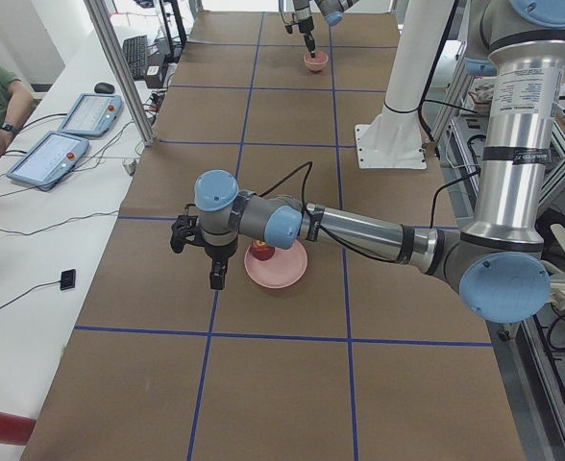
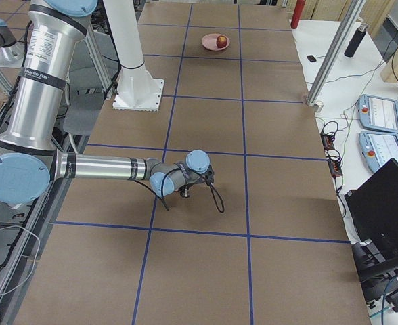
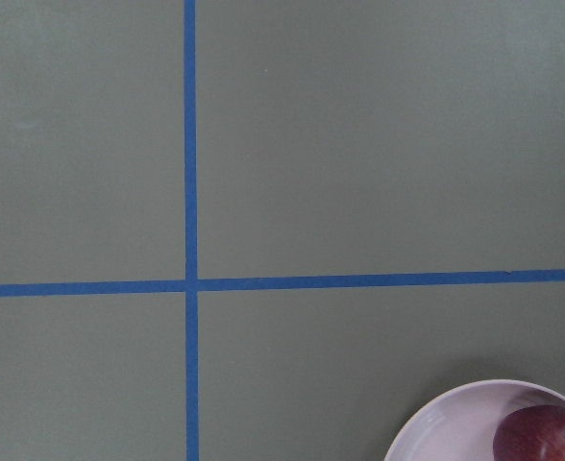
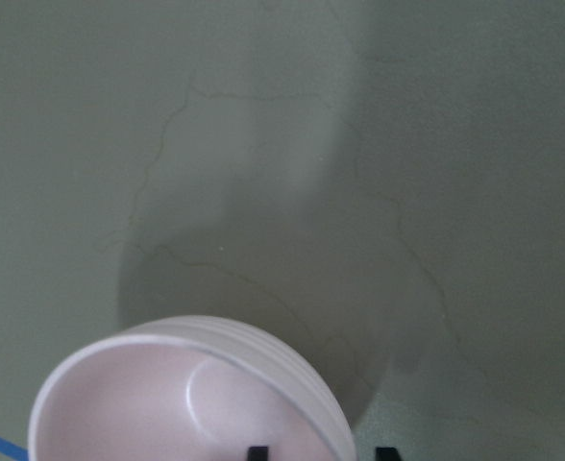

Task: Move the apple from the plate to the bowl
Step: 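Lower the right gripper to the pink bowl rim and grasp it, then slide the pink bowl to center with right gripper while left reaches the apple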

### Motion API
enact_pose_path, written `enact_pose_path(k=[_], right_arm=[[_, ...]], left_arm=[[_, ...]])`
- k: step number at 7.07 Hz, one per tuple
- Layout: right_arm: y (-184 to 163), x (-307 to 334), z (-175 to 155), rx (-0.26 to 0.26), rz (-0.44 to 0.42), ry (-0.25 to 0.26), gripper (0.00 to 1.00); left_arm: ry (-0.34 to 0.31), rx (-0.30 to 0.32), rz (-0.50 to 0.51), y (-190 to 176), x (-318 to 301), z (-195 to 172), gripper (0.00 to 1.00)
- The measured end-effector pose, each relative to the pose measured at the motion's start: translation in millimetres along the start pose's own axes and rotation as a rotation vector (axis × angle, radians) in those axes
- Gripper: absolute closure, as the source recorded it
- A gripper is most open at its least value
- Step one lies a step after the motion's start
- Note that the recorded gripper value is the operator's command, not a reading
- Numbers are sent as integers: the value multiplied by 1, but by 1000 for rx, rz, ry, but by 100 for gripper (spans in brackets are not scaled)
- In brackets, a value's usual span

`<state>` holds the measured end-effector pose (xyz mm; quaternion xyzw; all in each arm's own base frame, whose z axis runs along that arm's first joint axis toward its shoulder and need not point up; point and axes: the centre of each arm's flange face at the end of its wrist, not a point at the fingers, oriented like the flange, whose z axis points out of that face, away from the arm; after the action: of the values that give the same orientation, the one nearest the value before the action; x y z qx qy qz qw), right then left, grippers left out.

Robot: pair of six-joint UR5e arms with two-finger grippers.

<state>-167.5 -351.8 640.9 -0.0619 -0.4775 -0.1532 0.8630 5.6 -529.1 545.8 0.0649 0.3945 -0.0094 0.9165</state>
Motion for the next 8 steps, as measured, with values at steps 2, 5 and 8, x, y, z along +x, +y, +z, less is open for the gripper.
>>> enact_pose_path(k=[2,5,8], right_arm=[[-5,-13,-9,18,16,-22,100],[-38,-36,-56,81,84,-137,100],[-86,-78,-95,142,190,-193,100]], left_arm=[[8,-1,0,0,2,0,2],[31,-27,-33,-7,42,12,2],[16,-65,-102,9,123,40,2]])
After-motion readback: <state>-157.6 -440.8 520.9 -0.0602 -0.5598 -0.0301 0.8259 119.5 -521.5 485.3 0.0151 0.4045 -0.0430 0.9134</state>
